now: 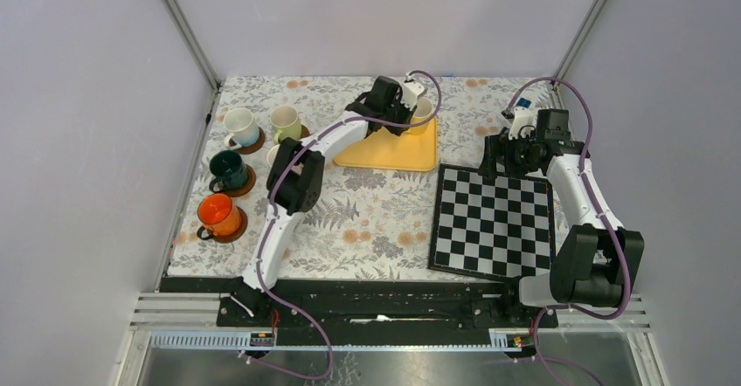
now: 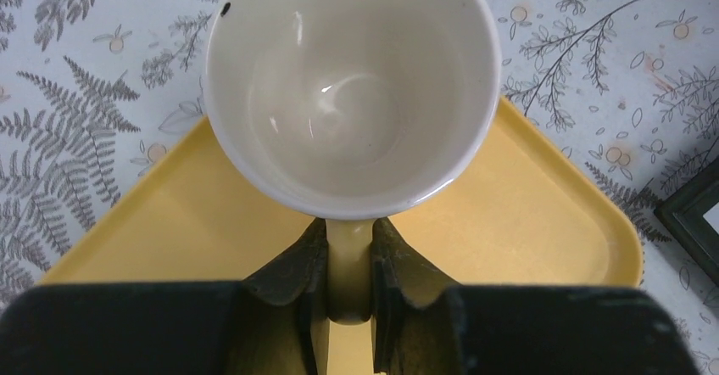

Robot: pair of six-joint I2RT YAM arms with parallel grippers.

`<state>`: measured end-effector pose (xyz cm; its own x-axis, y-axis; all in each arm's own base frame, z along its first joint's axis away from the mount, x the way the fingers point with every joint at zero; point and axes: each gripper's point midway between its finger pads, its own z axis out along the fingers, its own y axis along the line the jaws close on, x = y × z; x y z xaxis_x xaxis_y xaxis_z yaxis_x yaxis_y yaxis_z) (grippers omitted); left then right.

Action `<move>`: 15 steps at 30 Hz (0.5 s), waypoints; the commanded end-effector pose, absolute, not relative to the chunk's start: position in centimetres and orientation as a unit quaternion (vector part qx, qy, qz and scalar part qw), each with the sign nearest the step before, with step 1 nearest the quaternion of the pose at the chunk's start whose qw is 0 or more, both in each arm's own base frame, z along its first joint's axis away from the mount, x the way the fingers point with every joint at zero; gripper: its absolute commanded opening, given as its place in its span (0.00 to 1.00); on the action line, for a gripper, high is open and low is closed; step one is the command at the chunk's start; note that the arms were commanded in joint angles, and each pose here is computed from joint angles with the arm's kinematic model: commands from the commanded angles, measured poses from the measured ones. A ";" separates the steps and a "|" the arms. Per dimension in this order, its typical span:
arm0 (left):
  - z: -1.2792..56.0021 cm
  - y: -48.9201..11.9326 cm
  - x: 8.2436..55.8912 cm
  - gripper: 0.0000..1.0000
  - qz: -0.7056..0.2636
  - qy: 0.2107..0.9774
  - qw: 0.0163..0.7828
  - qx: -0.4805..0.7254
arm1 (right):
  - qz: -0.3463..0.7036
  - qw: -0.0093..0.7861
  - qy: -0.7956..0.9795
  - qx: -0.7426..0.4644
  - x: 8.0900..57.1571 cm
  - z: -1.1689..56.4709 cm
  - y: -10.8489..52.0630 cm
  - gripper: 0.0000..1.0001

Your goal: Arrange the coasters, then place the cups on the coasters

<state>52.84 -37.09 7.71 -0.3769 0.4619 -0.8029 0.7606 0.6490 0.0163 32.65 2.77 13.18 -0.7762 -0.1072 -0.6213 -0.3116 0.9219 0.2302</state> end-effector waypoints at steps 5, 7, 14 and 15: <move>17.8 -35.5 52.2 0.00 -0.235 0.764 0.505 0.326 | 0.166 0.314 0.928 -0.112 32.3 13.4 2.8 0.98; 19.0 -35.2 51.4 0.00 -0.250 0.757 0.510 0.323 | 0.169 0.315 0.927 -0.112 32.4 13.4 2.9 0.98; 21.8 -34.0 49.4 0.00 -0.279 0.738 0.524 0.321 | 0.178 0.316 0.926 -0.108 32.4 13.6 3.2 0.98; 22.1 -33.8 49.0 0.00 -0.281 0.737 0.525 0.321 | 0.178 0.317 0.925 -0.108 32.4 13.6 3.2 0.98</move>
